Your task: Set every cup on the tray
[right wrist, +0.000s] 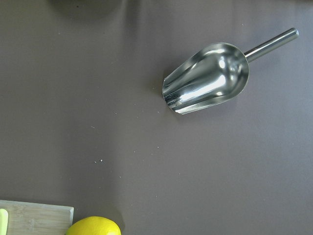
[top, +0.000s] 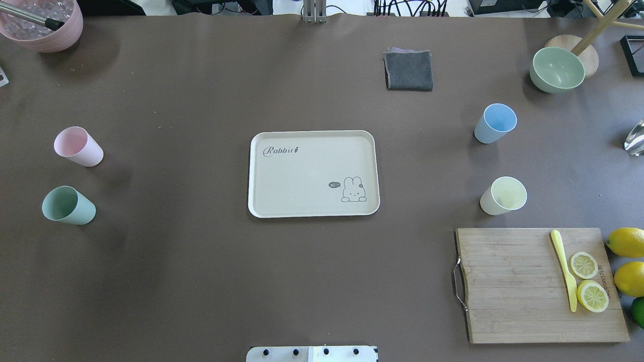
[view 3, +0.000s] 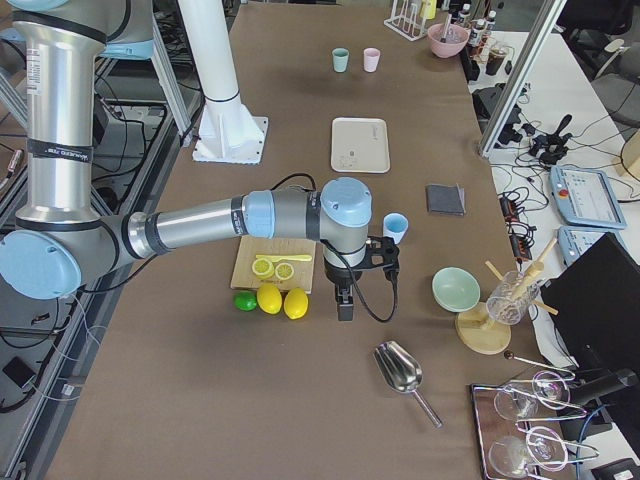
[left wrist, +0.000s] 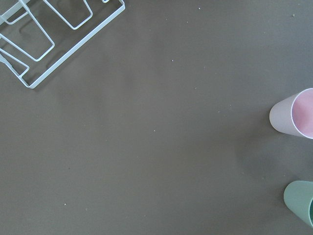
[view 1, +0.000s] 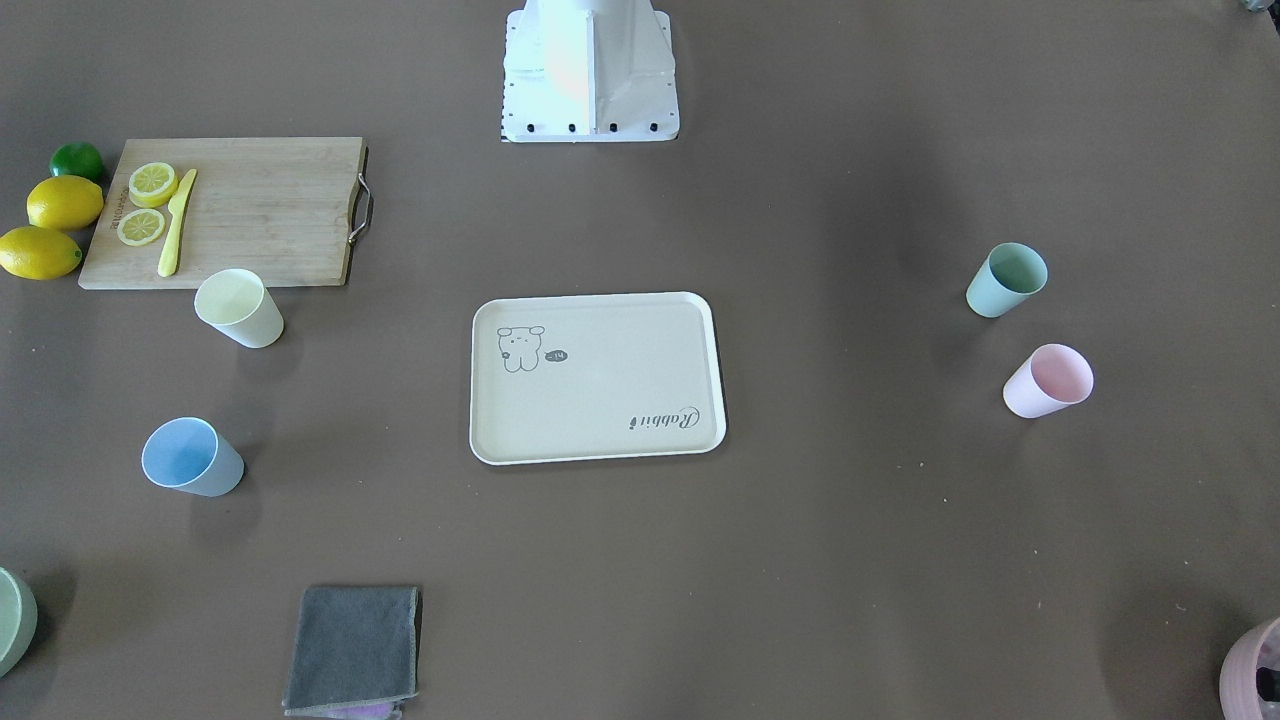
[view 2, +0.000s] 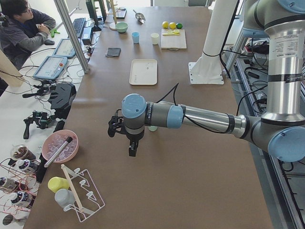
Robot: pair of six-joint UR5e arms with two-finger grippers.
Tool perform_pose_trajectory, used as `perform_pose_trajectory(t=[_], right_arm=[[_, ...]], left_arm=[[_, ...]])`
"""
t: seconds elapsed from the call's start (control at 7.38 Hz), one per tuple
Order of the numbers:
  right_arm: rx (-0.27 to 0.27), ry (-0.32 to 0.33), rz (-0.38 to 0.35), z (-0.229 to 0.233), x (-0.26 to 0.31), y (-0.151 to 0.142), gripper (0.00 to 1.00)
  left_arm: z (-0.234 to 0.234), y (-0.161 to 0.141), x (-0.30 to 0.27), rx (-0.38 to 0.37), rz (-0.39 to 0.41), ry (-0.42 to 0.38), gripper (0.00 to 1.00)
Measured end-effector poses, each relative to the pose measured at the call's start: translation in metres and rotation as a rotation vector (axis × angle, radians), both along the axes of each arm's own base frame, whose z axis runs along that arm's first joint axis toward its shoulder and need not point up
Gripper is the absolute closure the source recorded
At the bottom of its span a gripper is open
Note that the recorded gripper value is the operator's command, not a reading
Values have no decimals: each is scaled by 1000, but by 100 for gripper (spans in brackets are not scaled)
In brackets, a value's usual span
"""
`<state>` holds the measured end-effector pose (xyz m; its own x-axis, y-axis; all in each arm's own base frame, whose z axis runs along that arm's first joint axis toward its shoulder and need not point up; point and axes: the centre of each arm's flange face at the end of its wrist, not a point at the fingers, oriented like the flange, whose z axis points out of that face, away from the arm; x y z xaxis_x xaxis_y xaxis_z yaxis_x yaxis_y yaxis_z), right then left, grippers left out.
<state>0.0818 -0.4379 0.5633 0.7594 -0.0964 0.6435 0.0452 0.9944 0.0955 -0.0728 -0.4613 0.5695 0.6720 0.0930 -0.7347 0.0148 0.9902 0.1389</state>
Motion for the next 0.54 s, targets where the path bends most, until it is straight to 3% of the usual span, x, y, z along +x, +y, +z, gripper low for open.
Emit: perform_pose_trajectory(t=[0.54], right_arm=[[24,-34,0,-14,-3,0,0]], left_arm=[[2,6,0,111,-2,-4,1]])
